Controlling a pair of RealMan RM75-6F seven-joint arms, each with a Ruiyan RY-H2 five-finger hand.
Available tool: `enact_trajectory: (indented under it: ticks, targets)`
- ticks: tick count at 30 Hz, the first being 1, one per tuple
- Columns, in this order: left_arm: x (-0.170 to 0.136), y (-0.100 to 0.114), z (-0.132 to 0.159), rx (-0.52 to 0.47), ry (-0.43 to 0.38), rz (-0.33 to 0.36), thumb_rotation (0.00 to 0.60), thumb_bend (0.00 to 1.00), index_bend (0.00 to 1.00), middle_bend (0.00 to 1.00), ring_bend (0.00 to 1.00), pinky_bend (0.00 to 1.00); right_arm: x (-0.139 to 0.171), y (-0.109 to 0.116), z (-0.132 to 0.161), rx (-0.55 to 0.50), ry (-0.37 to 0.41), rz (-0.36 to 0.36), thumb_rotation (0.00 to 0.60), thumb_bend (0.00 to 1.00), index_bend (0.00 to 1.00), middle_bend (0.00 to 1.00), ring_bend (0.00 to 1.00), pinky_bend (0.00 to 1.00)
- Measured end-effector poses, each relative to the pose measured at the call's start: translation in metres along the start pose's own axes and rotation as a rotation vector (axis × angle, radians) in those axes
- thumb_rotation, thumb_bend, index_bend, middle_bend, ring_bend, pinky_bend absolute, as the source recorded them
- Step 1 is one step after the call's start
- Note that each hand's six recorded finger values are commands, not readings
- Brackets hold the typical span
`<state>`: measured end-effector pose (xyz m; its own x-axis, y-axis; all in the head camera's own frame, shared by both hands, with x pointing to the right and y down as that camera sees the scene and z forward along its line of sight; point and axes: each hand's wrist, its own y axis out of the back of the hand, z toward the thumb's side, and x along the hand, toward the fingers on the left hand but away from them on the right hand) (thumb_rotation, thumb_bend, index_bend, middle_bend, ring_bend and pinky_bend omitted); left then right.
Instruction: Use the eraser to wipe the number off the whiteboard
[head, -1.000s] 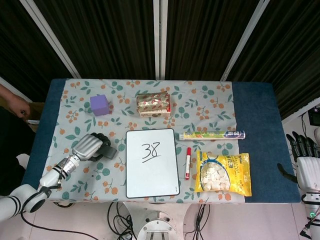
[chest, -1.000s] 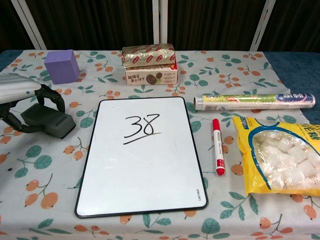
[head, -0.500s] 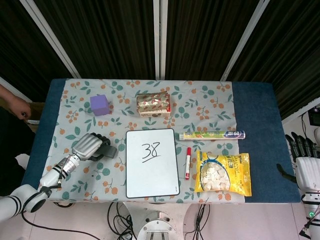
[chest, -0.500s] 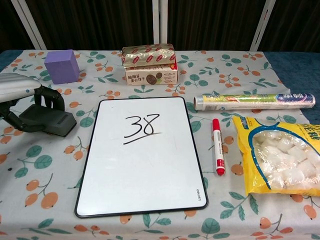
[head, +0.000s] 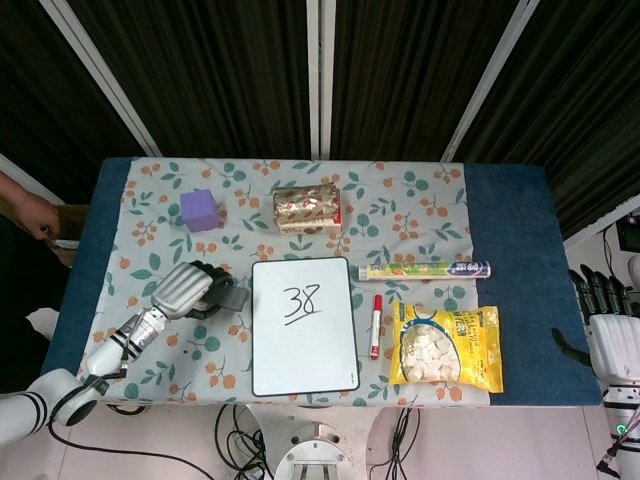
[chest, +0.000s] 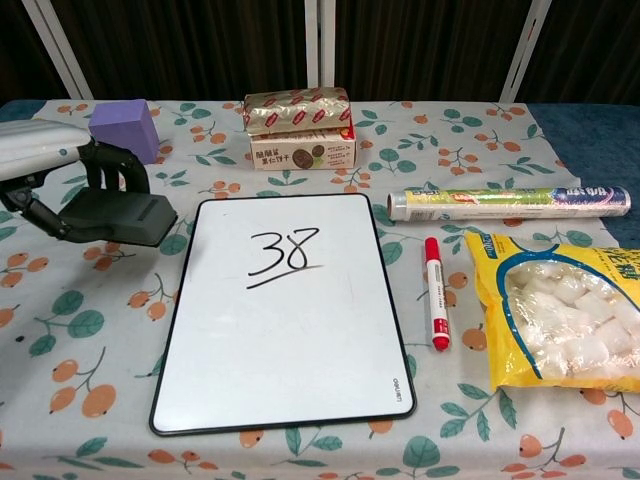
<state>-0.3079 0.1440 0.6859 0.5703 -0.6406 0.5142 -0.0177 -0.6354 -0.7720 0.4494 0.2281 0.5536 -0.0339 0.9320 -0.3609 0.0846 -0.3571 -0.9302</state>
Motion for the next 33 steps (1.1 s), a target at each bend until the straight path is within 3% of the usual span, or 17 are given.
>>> enact_trajectory:
  ticks: [7,16,26,33]
  targets:
    - [0.02,0.012,0.037,-0.008,-0.066,0.034,0.6,0.38,0.64,0.55,0.51,0.54,0.001,0.0,-0.001,-0.004,-0.001,-0.001,0.6,0.18,0.0,0.0,0.0,0.0]
    - [0.041,0.01,0.09,0.102,-0.144,0.041,0.6,0.38,0.68,0.59,0.54,0.58,0.0,0.007,-0.004,-0.013,-0.011,-0.023,0.6,0.18,0.0,0.0,0.0,0.0]
    - [0.043,-0.018,0.14,0.15,-0.214,-0.023,0.6,0.37,0.71,0.62,0.56,0.59,-0.001,0.01,-0.008,-0.021,-0.011,-0.028,0.6,0.18,0.0,0.0,0.0,0.0]
    - [0.049,-0.033,0.148,0.176,-0.216,-0.048,0.6,0.41,0.71,0.62,0.56,0.59,-0.001,0.01,-0.009,-0.023,-0.016,-0.027,0.6,0.18,0.0,0.0,0.0,0.0]
